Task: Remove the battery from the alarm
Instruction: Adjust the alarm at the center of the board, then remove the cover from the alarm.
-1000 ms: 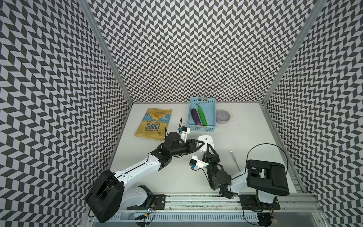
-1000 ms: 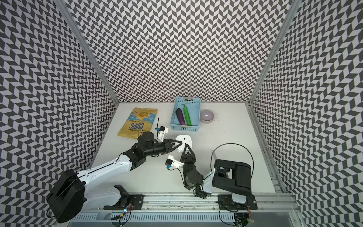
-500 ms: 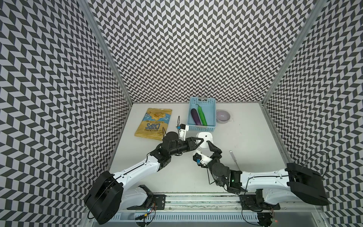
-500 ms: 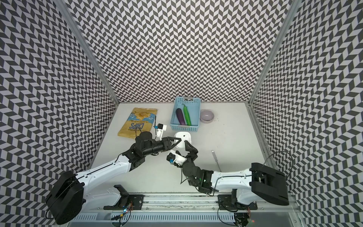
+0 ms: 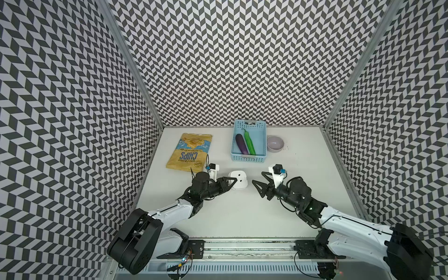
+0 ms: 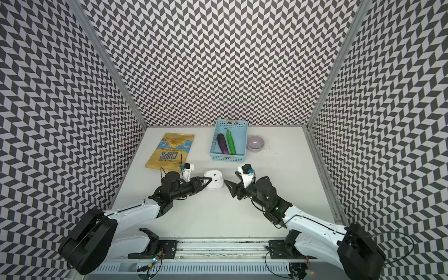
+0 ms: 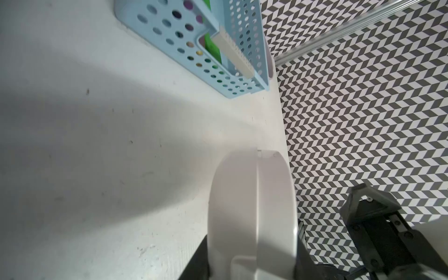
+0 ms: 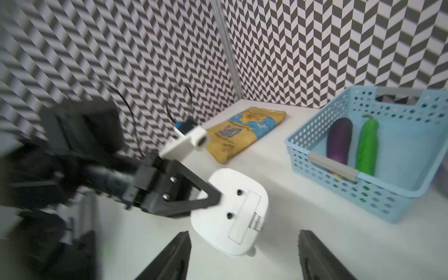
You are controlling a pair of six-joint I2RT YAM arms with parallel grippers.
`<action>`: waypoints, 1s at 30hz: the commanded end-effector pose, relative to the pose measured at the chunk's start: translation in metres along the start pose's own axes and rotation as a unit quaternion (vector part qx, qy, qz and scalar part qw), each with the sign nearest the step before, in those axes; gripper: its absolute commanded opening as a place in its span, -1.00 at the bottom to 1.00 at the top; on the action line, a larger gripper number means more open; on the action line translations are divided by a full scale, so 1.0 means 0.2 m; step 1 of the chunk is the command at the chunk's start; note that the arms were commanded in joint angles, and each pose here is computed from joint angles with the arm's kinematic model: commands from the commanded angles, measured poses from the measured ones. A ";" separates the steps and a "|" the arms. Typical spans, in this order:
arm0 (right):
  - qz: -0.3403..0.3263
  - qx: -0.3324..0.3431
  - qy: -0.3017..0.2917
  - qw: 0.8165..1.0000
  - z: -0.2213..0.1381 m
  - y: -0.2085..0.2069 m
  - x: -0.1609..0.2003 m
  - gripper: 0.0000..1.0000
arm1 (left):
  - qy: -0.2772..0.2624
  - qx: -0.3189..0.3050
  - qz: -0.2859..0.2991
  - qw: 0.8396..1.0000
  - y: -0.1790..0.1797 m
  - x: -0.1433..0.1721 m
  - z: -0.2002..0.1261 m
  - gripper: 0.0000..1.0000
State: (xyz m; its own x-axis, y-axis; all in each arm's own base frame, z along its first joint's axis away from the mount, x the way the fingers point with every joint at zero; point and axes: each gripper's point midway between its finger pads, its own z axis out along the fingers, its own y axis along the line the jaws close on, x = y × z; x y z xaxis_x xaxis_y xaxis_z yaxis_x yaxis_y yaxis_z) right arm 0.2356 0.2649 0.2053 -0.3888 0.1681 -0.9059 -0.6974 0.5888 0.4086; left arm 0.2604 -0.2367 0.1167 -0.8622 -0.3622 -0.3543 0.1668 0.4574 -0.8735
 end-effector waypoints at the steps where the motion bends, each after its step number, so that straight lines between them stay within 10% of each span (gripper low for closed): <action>1: 0.192 -0.133 -0.015 0.972 -0.06 0.16 -0.05 0.34 | -0.003 0.085 0.023 0.996 -0.18 0.00 0.01 -1.00; 8: 0.324 -0.152 0.012 0.934 -0.08 0.11 0.10 0.20 | 0.019 0.090 0.016 0.996 -0.16 0.07 0.10 -1.00; 30: 0.328 -0.037 0.083 0.940 0.14 -0.19 0.39 0.07 | 0.044 0.039 -0.011 0.998 0.03 0.18 0.22 -1.00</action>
State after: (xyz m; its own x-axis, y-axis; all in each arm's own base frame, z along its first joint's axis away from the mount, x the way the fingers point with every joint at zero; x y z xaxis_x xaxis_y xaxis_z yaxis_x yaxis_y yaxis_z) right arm 0.2361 0.2729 0.1119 -0.8575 0.3508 -0.3764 -0.2713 0.3134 0.9101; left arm 0.2466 -0.2738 0.0673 -0.9182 -0.2970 -0.2620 0.1197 0.4224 -0.8985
